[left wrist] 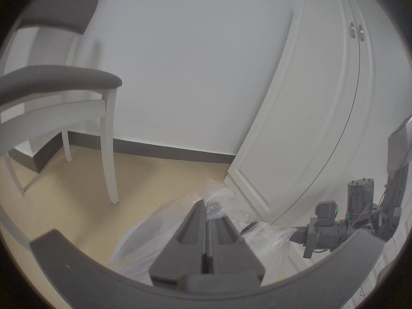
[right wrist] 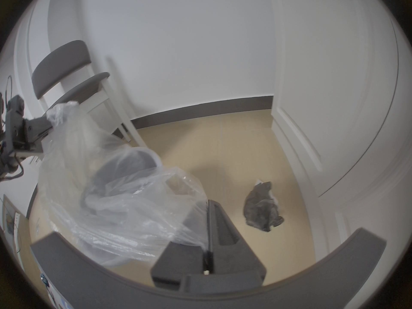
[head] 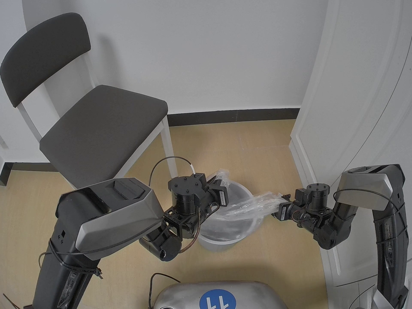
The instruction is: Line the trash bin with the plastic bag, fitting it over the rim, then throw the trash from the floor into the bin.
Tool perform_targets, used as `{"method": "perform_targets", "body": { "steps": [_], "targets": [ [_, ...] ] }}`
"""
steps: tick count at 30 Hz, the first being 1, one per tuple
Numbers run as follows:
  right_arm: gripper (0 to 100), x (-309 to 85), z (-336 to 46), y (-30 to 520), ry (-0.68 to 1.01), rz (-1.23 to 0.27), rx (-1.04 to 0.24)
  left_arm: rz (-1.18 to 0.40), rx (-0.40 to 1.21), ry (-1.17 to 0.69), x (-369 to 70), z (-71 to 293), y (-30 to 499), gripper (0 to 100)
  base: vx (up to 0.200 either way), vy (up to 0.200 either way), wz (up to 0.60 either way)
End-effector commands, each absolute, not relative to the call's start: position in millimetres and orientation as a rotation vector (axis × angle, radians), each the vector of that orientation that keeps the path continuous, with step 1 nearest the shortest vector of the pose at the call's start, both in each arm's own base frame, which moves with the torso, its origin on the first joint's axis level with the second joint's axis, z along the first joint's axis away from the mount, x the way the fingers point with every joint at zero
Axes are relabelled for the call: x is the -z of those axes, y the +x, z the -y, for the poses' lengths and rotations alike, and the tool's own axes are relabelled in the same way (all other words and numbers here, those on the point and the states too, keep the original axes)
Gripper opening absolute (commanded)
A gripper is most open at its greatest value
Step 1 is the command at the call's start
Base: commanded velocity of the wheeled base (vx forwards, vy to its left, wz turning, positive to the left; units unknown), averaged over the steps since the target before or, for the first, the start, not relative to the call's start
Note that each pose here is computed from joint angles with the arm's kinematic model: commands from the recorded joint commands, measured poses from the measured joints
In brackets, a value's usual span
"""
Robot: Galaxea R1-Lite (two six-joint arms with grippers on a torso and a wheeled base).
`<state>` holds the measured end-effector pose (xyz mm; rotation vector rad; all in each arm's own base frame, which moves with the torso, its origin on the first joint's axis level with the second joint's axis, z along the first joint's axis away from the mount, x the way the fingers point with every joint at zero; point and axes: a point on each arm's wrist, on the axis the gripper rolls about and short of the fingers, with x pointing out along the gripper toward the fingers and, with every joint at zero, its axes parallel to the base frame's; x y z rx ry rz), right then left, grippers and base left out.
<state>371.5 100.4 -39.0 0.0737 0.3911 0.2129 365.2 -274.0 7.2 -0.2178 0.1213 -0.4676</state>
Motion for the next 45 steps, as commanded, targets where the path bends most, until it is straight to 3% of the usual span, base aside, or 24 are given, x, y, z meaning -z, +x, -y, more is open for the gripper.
{"method": "perform_targets", "body": {
  "steps": [1, 10, 17, 23, 30, 36, 45],
  "targets": [
    [0, 39, -90, 377, 0.08, -0.382, -0.191, -0.143, 0.464, -0.236, 6, 276, 367, 0, 0.0, 0.0, 0.0],
    [0, 44, -90, 382, 0.087, -0.371, -0.198, -0.146, 0.444, -0.26, 21, 275, 380, 0, 0.0, 0.0, 0.0],
    [0, 23, -98, 378, 0.1, -0.295, -0.224, -0.156, 0.436, -0.292, 30, 279, 390, 0, 0.0, 0.0, 0.0],
    [0, 0, -134, 357, 0.114, -0.157, -0.331, -0.046, 0.42, -0.395, 25, 294, 405, 0, 0.0, 0.0, 0.0],
    [0, 10, -166, 336, 0.092, -0.201, -0.425, -0.001, 0.406, -0.419, 28, 297, 408, 0, 0.0, 0.0, 0.0],
    [0, 15, -161, 332, 0.063, -0.224, -0.419, -0.005, 0.415, -0.42, 36, 299, 405, 0, 0.0, 0.0, 0.0],
    [0, 12, -110, 353, -0.032, -0.193, -0.315, -0.025, 0.467, -0.441, 40, 321, 387, 0, 0.0, 0.0, 0.0]
  ]
}}
